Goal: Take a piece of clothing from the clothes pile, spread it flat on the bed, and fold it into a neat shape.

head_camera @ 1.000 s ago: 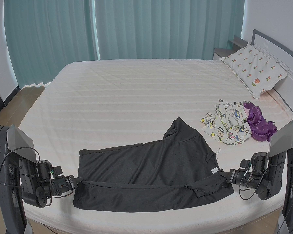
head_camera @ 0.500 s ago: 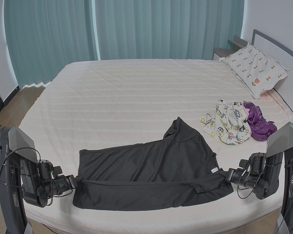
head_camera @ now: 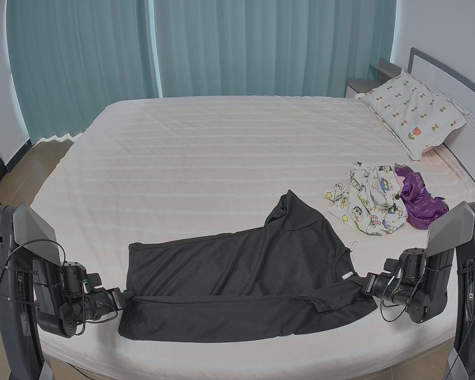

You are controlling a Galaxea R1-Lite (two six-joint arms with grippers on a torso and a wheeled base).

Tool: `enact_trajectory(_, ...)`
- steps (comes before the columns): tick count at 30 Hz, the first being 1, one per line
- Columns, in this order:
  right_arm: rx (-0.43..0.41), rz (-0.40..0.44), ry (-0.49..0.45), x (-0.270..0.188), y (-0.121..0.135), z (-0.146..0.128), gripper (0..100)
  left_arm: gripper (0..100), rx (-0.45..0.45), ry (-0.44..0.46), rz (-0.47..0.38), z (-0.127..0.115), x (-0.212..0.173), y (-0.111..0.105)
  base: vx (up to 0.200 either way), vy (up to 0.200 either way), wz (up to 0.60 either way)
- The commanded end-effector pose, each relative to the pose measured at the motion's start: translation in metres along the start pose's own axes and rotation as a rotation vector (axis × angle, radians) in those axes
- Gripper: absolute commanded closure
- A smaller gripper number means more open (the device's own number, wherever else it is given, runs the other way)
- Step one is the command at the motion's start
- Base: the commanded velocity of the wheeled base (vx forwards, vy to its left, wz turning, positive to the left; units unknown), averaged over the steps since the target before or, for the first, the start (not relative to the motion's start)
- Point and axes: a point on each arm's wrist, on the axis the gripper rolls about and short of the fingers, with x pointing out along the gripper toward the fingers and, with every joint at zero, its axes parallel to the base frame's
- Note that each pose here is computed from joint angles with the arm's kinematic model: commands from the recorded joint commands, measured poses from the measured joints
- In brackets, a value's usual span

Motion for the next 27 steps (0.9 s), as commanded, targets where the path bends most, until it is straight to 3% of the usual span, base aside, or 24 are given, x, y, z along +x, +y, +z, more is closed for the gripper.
enact_trajectory(1, -0.003, 0.003, -0.001, 0.002, -0.001, -0.002, 0, 100, -0.001, 0.005, 0.001, 0.001, -0.001, -0.001, 0.000, 0.000, 0.00)
enact_trajectory(2, -0.003, 0.003, -0.001, 0.002, -0.001, -0.002, 0, 0, -0.002, 0.007, 0.001, 0.001, -0.001, -0.001, 0.000, 0.000, 0.00)
enact_trajectory(9, 0.009, 0.000, -0.009, 0.000, -0.002, 0.001, 0, 0, 0.005, 0.005, 0.003, 0.002, -0.002, -0.001, 0.000, 0.000, 0.00)
enact_trajectory(15, 0.105, -0.009, -0.065, -0.007, -0.001, 0.015, 0, 0, 0.008, -0.058, -0.001, 0.016, -0.008, 0.003, 0.000, 0.000, 0.00)
enact_trajectory(27, 0.114, -0.014, -0.060, -0.008, -0.001, 0.013, 0, 0, -0.017, -0.122, 0.000, 0.030, -0.005, 0.013, 0.000, 0.000, 0.00)
